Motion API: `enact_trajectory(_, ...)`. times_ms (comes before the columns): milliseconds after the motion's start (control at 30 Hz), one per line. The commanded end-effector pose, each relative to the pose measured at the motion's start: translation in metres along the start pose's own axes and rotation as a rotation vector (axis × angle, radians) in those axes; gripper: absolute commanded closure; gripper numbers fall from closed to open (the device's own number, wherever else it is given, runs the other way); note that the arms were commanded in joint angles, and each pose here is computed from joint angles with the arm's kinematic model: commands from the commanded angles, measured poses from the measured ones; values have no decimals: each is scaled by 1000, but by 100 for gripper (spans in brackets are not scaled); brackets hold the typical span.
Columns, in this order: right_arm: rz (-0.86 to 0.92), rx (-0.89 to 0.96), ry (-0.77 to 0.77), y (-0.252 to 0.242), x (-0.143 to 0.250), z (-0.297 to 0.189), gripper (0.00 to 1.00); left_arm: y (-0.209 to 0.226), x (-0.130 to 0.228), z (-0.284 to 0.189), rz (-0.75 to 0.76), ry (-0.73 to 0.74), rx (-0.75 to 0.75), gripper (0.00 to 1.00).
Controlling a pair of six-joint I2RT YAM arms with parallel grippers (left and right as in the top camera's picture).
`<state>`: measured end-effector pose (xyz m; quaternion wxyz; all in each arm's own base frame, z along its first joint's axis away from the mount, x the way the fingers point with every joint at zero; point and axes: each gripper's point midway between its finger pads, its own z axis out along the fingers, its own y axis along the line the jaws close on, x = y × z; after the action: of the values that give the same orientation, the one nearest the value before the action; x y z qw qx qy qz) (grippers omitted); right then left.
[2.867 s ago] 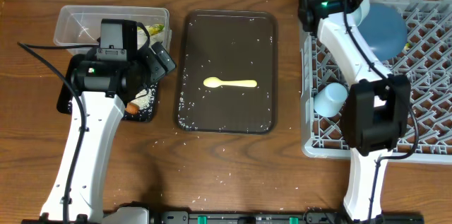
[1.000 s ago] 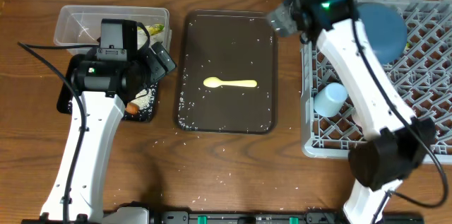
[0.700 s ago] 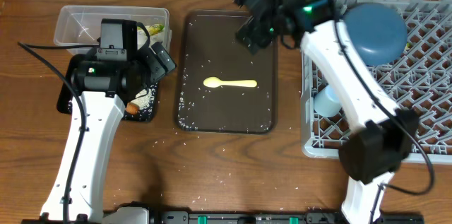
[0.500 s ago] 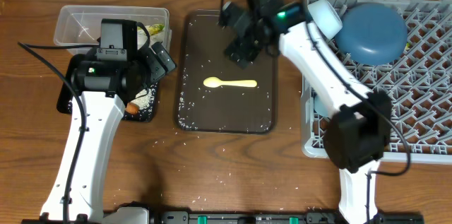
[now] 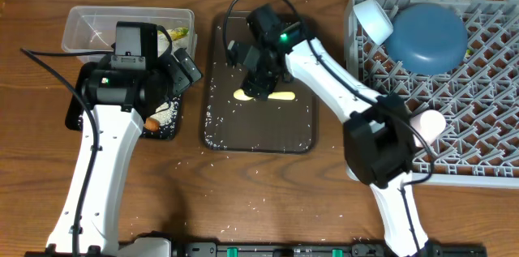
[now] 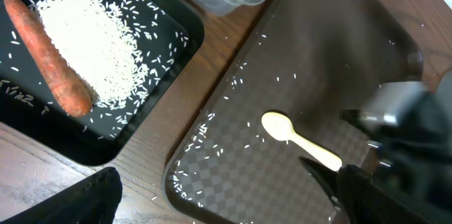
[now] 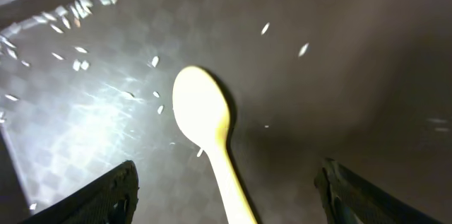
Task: Sort waste into correct bins and load items into the dishwasher rack
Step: 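Reach right gripper to the yellow spoon on brown tray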
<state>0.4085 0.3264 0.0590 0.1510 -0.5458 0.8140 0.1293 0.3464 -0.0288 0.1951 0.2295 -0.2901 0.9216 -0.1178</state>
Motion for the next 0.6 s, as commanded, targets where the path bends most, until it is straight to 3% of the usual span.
enact_trajectory(0, -23, -38, 18, 10, 3, 12, 21, 5, 0, 3, -5, 1, -19, 0)
enact_trajectory(567, -72, -31, 48, 22, 9, 43, 26, 5, 0, 3, -5, 2, -19, 0)
